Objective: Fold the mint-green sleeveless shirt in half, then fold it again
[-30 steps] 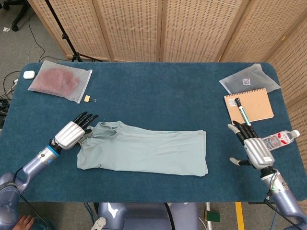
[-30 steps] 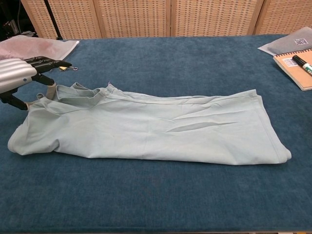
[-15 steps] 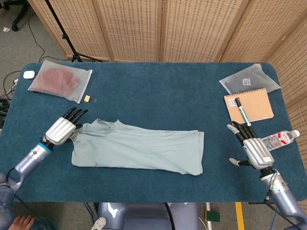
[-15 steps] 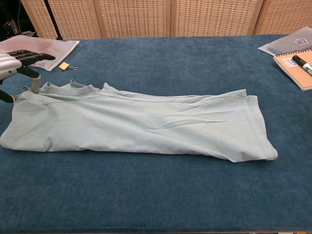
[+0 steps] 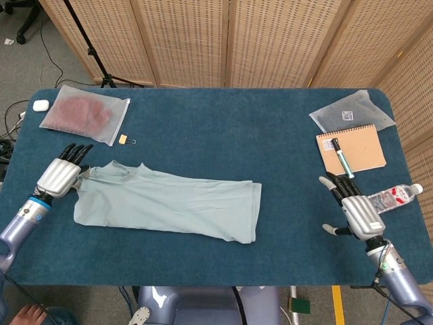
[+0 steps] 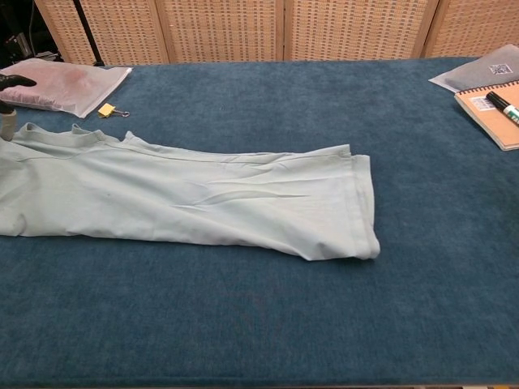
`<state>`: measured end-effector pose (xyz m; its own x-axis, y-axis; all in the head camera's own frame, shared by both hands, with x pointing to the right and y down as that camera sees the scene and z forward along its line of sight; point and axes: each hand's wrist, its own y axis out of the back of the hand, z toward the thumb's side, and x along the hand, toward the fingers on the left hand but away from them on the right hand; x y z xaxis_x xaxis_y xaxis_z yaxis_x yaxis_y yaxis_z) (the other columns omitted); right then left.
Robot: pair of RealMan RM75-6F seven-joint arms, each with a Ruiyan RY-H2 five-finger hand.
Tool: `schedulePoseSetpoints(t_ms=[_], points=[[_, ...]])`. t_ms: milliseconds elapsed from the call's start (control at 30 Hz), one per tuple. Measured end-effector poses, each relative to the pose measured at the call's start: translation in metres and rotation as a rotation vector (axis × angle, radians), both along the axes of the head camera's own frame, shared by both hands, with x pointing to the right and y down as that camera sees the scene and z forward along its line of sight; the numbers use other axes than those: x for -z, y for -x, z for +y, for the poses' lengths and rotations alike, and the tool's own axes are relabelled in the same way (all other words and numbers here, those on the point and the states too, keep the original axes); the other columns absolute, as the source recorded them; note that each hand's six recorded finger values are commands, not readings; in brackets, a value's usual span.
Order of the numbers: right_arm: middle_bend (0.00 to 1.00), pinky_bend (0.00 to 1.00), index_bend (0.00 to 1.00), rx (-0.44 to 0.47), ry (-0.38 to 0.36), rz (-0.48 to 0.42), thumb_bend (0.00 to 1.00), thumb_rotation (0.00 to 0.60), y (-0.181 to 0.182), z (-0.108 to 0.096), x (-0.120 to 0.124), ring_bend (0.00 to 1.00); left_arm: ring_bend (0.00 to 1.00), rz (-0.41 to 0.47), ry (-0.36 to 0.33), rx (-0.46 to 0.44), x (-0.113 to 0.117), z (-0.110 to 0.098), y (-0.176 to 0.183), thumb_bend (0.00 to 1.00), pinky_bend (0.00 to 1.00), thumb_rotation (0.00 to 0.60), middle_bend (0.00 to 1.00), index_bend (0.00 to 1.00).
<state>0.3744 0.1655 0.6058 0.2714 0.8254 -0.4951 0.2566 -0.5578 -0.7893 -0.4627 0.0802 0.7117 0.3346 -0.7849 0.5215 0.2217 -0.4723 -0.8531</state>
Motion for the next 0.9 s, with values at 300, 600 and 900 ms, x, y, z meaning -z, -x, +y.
schedulePoseSetpoints(t_ms=[300,600,900], points=[[0.00,0.00,0.00,0.003,0.000,0.001,0.00,0.600,0.001,0.000,0.000,0.00,0.00,-0.182,0.004,0.119,0.009,-0.009,0.059,0.51,0.00,0.600,0.00,0.78],[0.00,0.00,0.00,0.007,0.004,0.003,0.00,0.600,0.002,0.000,-0.001,0.00,0.00,-0.336,0.009,0.228,0.021,-0.014,0.108,0.52,0.00,0.600,0.00,0.78],[0.00,0.00,0.00,0.004,0.000,-0.003,0.00,0.600,0.001,0.000,0.001,0.00,0.00,-0.268,-0.027,0.217,0.027,-0.015,0.099,0.52,0.00,0.600,0.00,0.78]])
